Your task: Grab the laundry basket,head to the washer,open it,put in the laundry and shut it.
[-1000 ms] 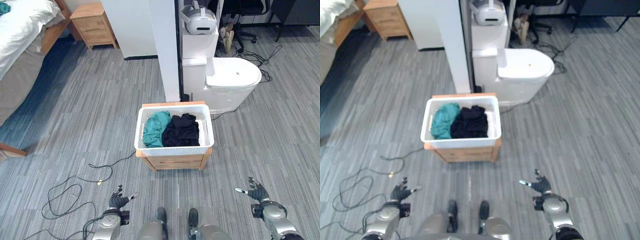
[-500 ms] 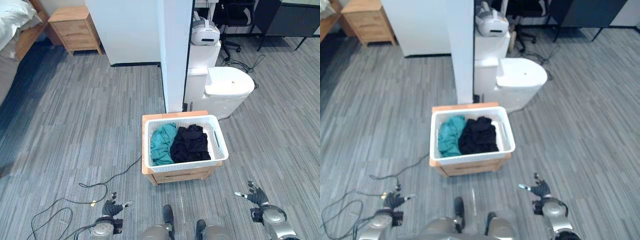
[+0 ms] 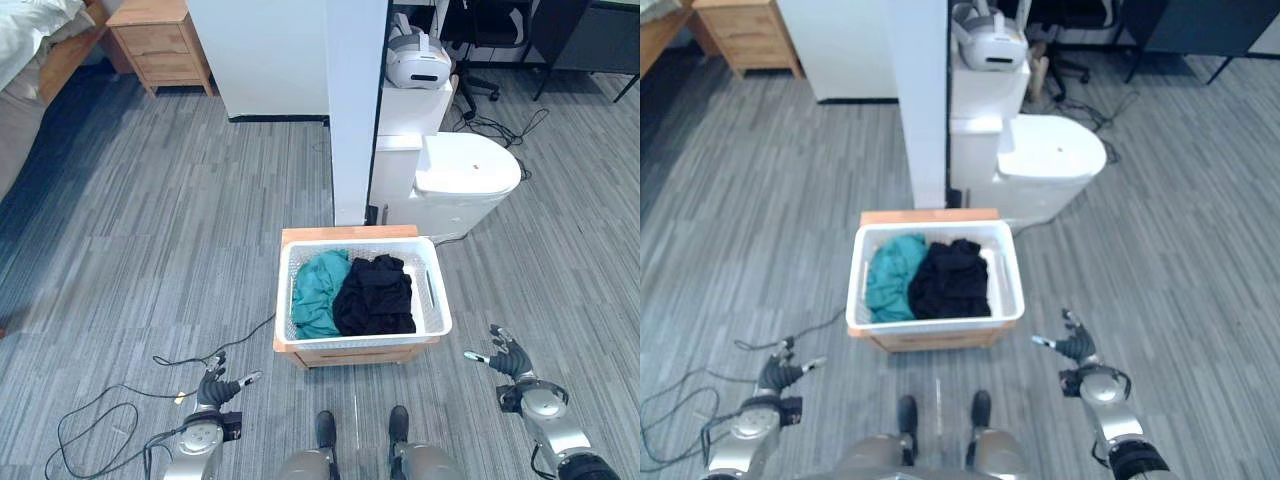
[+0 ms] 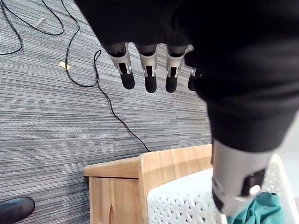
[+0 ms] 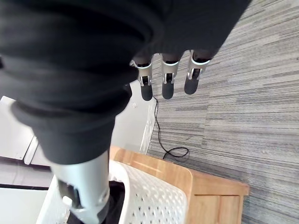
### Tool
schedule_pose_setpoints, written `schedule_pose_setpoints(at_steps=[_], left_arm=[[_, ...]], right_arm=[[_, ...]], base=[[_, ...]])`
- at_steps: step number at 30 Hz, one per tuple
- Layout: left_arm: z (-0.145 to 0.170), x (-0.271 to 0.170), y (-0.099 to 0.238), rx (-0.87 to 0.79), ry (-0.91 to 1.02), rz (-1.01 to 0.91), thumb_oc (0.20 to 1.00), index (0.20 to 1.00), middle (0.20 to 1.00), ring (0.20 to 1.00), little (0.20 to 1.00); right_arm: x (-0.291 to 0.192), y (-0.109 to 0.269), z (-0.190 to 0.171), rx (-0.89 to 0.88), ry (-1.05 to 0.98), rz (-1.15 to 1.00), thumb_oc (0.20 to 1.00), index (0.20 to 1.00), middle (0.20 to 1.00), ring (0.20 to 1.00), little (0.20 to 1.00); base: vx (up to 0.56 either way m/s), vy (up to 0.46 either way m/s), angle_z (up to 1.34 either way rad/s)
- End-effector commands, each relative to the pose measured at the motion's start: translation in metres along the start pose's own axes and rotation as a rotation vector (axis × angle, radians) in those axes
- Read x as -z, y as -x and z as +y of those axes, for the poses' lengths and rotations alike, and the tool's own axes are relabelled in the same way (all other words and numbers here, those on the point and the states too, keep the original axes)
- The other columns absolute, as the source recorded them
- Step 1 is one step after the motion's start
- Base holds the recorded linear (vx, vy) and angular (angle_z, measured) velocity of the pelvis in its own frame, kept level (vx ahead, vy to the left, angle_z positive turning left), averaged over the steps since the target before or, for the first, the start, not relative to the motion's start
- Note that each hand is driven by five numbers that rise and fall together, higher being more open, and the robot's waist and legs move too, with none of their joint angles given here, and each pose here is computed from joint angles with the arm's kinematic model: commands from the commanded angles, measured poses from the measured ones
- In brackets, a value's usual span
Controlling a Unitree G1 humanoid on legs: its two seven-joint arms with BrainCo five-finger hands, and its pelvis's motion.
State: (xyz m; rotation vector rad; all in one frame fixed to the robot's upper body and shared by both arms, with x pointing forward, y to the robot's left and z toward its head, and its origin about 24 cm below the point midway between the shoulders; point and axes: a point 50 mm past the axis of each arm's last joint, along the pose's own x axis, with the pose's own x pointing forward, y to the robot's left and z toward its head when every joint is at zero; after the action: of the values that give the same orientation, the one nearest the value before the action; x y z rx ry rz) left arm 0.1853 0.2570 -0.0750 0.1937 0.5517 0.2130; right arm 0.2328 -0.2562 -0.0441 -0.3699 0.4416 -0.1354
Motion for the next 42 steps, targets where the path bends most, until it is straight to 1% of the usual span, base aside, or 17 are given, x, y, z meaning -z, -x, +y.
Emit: schedule_pose_setpoints(at_steps=[1,3,4,6,9,12,18,19,20,21,22,27,31,33,36,40,42], left_arm=[[-0.010,-0.052,-0.022,-0.058,0.057,-0.175,1.000,1.000,1.000,1.000,1.000],[-0.015,-0.061,-0.026,-0.062,0.069,-0.195,1.000,1.000,1.000,1.000,1.000],[-0.022,-0.074,-0.034,-0.072,0.088,-0.216,1.000,1.000,1.000,1.000,1.000],[-0.027,-0.080,-0.038,-0.077,0.093,-0.219,1.000,1.000,1.000,1.000,1.000],[-0.040,-0.099,-0.050,-0.089,0.084,-0.223,1.000,1.000,1.000,1.000,1.000],[-0.043,-0.125,-0.064,-0.110,0.011,-0.235,1.000,1.000,1.000,1.000,1.000],[-0.048,-0.140,-0.073,-0.107,-0.088,-0.215,1.000,1.000,1.000,1.000,1.000],[-0.056,-0.149,-0.076,-0.094,-0.102,-0.216,1.000,1.000,1.000,1.000,1.000],[-0.059,-0.156,-0.076,-0.085,-0.114,-0.234,0.956,0.956,0.956,0.956,0.956],[-0.060,-0.162,-0.076,-0.079,-0.119,-0.252,0.501,0.501,0.501,0.501,0.501],[-0.060,-0.162,-0.076,-0.079,-0.119,-0.252,0.200,0.200,0.200,0.200,0.200],[-0.078,-0.178,-0.065,-0.010,-0.059,-0.371,0.200,0.200,0.200,0.200,0.200],[-0.084,-0.181,-0.055,0.020,-0.003,-0.440,0.200,0.200,0.200,0.200,0.200],[-0.084,-0.164,-0.038,0.065,0.088,-0.470,0.200,0.200,0.200,0.200,0.200],[-0.077,-0.142,-0.025,0.095,0.124,-0.455,0.200,0.200,0.200,0.200,0.200],[-0.049,-0.108,0.001,0.114,0.144,-0.428,0.200,0.200,0.200,0.200,0.200],[-0.046,-0.102,0.006,0.116,0.142,-0.417,0.200,0.200,0.200,0.200,0.200]], right_arm=[[-0.056,-0.020,-0.007,0.050,0.044,-0.193,1.000,1.000,1.000,1.000,1.000],[-0.066,-0.024,-0.004,0.053,0.035,-0.216,1.000,1.000,1.000,1.000,1.000],[-0.081,-0.031,0.004,0.048,0.015,-0.241,1.000,1.000,1.000,1.000,1.000],[-0.089,-0.035,0.010,0.043,-0.003,-0.249,1.000,1.000,1.000,1.000,1.000],[-0.109,-0.045,0.030,0.027,-0.050,-0.257,1.000,1.000,1.000,1.000,1.000],[-0.137,-0.056,0.041,0.023,-0.051,-0.276,1.000,1.000,1.000,1.000,1.000],[-0.160,-0.064,0.055,-0.008,0.006,-0.283,1.000,1.000,1.000,1.000,1.000],[-0.168,-0.066,0.061,-0.023,0.039,-0.285,1.000,1.000,1.000,1.000,1.000],[-0.170,-0.066,0.064,-0.031,0.048,-0.284,0.495,0.495,0.495,0.495,0.495],[-0.171,-0.065,0.066,-0.038,0.047,-0.289,0.200,0.200,0.200,0.200,0.200],[-0.171,-0.065,0.066,-0.038,0.047,-0.289,0.200,0.200,0.200,0.200,0.200],[-0.175,-0.057,0.069,-0.067,-0.032,-0.351,0.200,0.200,0.200,0.200,0.200],[-0.174,-0.047,0.065,-0.069,-0.080,-0.420,0.200,0.200,0.200,0.200,0.200],[-0.155,-0.030,0.048,-0.050,-0.119,-0.472,0.200,0.200,0.200,0.200,0.200],[-0.135,-0.015,0.035,-0.038,-0.124,-0.481,0.200,0.200,0.200,0.200,0.200],[-0.103,0.017,0.015,-0.033,-0.112,-0.485,0.200,0.200,0.200,0.200,0.200],[-0.097,0.021,0.014,-0.036,-0.119,-0.476,0.200,0.200,0.200,0.200,0.200]], base=[[-0.13,-0.098,0.10],[-0.09,-0.064,0.02],[-0.07,-0.069,-0.05],[-0.06,-0.056,-0.05],[-0.05,-0.042,-0.03],[-0.06,-0.028,-0.04],[-0.01,-0.007,0.00],[-0.02,0.002,0.03],[-0.02,0.002,0.03],[0.00,0.000,0.00],[0.00,0.000,0.00],[0.00,0.000,0.00],[0.00,-0.001,0.01],[0.07,-0.017,-0.04],[0.11,-0.036,0.03],[0.09,-0.080,0.08],[0.04,-0.035,0.02]])
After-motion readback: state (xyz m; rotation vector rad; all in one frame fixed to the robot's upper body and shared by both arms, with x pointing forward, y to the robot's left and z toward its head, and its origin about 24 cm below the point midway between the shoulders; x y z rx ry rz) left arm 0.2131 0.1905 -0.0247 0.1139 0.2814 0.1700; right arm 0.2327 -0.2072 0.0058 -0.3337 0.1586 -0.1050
